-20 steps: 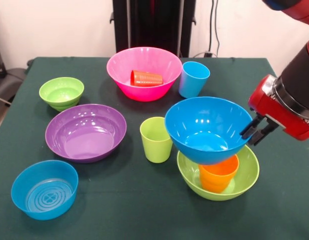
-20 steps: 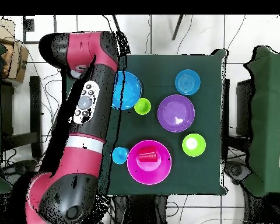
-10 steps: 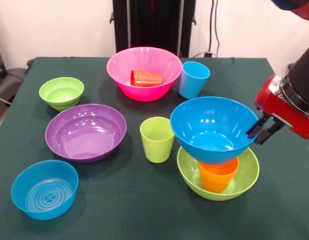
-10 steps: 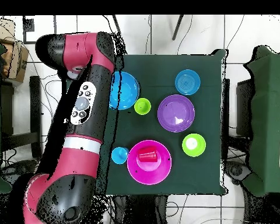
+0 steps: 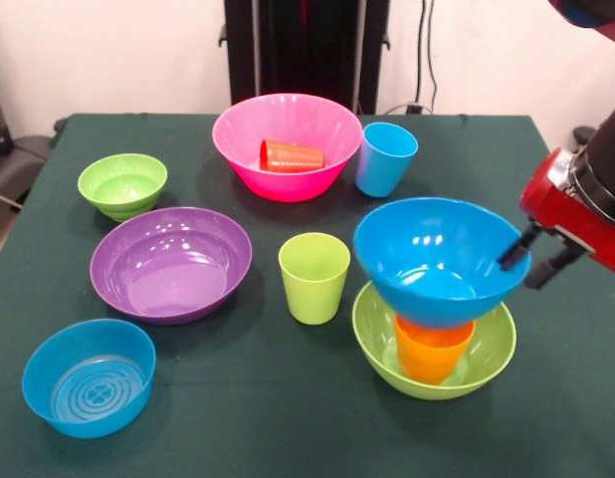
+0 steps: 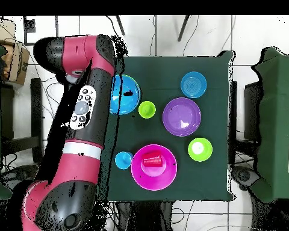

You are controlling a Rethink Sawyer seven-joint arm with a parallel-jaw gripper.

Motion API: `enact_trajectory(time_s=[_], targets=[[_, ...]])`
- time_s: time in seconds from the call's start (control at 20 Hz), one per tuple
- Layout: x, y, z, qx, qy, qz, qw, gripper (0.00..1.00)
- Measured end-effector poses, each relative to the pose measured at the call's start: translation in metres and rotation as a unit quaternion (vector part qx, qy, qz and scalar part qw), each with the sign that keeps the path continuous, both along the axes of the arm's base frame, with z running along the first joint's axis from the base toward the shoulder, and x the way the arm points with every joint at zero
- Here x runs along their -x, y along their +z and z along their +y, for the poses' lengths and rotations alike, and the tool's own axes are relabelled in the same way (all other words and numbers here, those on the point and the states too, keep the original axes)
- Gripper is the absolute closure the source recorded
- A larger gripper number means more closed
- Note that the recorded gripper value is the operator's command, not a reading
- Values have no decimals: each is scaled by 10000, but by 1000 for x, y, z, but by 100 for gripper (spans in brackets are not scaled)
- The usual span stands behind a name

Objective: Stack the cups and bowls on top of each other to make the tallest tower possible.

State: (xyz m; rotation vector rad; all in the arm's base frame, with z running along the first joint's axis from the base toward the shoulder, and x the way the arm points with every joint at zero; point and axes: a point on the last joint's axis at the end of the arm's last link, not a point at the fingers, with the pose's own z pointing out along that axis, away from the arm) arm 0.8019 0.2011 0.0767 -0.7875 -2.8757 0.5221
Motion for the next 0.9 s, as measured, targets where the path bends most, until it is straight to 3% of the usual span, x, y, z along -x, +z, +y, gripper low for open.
enact_trajectory(time_s=[0.4,0.9], targets=[[3,4,3,-26,-33,15,10000,0],[-1,19,1,-93,-69,-148,9998,0]])
